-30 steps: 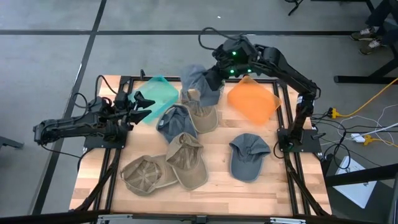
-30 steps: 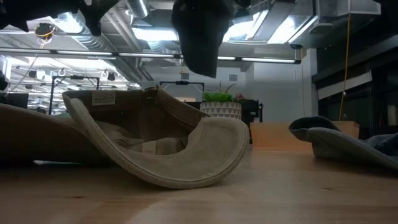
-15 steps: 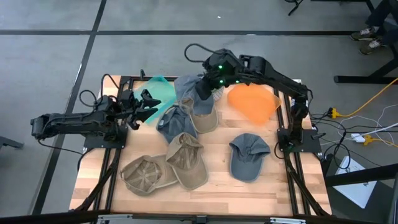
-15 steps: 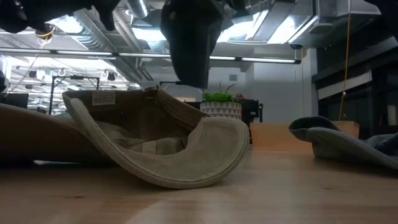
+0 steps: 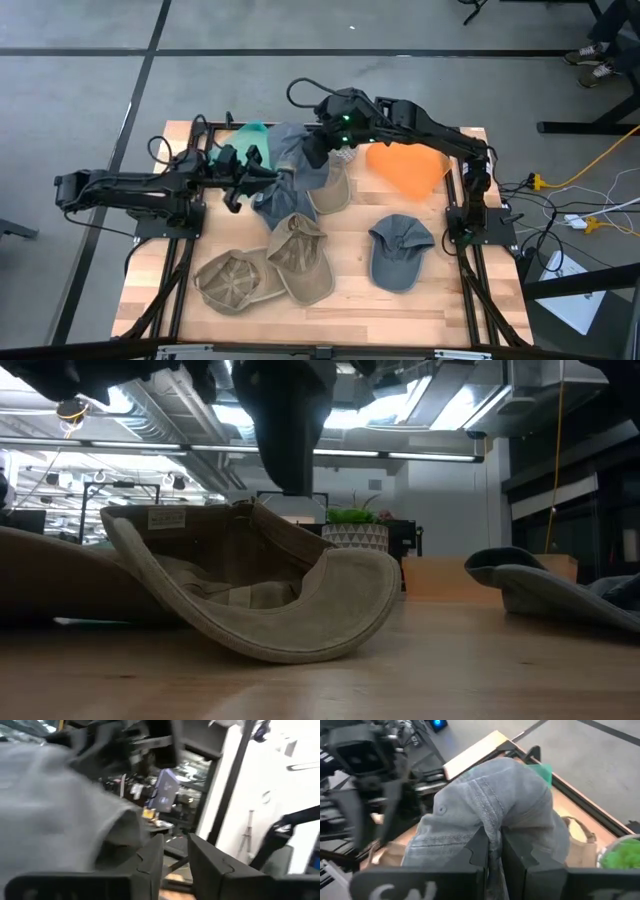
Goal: Pick & Place hat
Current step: Put the middle blue cap into the orange bin
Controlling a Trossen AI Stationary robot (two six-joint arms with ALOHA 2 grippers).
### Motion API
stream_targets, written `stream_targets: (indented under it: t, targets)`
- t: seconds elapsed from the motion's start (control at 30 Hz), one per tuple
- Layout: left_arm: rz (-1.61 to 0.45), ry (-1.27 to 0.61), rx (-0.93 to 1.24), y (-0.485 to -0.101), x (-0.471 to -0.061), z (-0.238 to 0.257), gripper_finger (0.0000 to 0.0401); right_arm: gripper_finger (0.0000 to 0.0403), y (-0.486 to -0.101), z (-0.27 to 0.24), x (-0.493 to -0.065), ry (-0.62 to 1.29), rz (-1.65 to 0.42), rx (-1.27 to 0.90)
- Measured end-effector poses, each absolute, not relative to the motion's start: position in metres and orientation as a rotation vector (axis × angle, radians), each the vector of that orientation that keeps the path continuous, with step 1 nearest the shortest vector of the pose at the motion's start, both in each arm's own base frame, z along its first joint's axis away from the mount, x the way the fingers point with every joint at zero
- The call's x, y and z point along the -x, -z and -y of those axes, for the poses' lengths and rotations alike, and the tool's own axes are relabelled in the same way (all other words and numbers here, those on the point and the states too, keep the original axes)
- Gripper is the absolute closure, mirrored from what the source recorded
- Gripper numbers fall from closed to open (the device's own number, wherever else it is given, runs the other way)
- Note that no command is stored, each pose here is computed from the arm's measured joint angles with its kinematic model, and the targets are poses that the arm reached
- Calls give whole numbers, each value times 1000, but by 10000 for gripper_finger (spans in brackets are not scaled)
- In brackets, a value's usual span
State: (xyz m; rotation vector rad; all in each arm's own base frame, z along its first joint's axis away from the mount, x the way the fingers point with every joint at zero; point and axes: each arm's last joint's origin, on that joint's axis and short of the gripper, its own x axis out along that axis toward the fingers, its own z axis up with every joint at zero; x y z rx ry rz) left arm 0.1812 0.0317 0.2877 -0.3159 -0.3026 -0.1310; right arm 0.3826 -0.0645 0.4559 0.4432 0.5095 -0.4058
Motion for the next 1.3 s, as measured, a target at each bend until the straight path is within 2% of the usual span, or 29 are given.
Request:
stream_targets:
  t: [0.37, 0.83, 1.0, 1.3]
  targets:
    - [320, -145, 163, -278, -195, -43, 359, 367, -460, 44, -395, 246, -447, -481]
    - [381, -325, 92, -280, -206, -59, 365, 367, -443, 27, -429, 47, -425, -522]
    - [373, -287, 45, -286, -203, -57, 362, 367, -443, 29, -420, 156, -463, -497]
    - [217, -319, 16, -288, -177, -50, 358, 367, -463, 36, -389, 336, -447, -407]
